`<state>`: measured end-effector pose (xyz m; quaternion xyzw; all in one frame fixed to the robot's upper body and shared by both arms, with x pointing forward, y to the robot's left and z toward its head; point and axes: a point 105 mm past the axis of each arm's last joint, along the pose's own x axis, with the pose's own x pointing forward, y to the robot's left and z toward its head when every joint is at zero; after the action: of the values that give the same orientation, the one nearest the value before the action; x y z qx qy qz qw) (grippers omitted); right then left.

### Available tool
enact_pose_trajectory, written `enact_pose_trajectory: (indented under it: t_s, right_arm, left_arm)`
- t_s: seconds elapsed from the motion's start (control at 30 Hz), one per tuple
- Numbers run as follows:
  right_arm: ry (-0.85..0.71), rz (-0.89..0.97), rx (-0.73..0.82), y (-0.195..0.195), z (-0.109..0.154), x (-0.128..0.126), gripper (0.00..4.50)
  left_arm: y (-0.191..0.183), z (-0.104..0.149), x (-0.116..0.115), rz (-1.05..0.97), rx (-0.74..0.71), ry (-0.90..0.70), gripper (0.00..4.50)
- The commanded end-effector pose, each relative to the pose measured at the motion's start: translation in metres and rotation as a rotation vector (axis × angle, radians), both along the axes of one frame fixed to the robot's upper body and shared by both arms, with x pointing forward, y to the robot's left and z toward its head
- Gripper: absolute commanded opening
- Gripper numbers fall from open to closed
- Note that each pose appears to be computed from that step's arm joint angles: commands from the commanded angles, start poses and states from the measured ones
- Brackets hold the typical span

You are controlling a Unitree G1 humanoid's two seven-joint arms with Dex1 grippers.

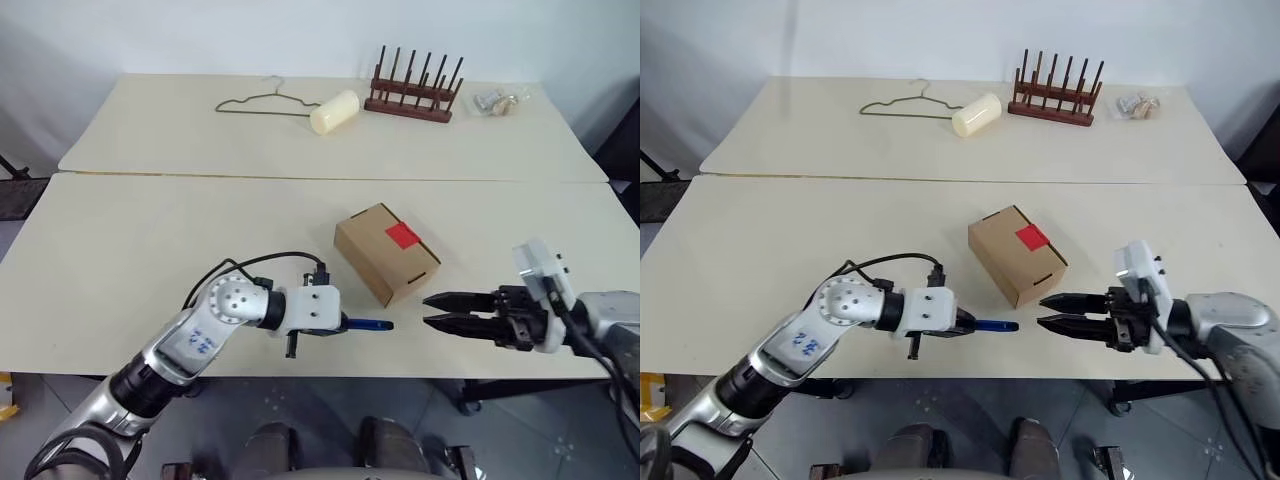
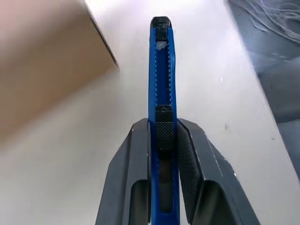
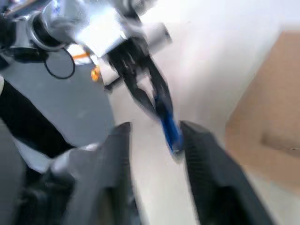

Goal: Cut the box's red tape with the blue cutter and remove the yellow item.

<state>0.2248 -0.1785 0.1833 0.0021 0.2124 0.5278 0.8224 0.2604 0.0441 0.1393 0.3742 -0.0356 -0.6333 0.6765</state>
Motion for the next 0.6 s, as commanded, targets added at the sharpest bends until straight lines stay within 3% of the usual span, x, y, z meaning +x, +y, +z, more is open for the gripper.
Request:
enact_pose_trajectory:
  t_s: [0.03, 0.17, 0.37, 0.6]
  right_arm:
    - [0.099, -0.059, 0.065, 0.012, 0.019, -0.007, 3.11]
    - [0.282, -0.112, 0.171, 0.029, 0.025, -0.013, 4.36]
    - [0.346, -0.173, 0.196, 0.041, 0.010, -0.006, 4.36]
    - [0.298, -0.310, 0.255, 0.047, 0.012, 0.022, 4.36]
  left_arm:
    - [-0.005, 0.020, -0.005, -0.055, -0.043, -0.171, 0.45]
    - [-0.017, 0.040, 0.009, -0.022, -0.096, -0.323, 0.45]
    - [-0.031, 0.047, 0.024, 0.004, -0.108, -0.359, 0.45]
    - [-0.038, 0.047, 0.018, -0.036, -0.132, -0.346, 0.45]
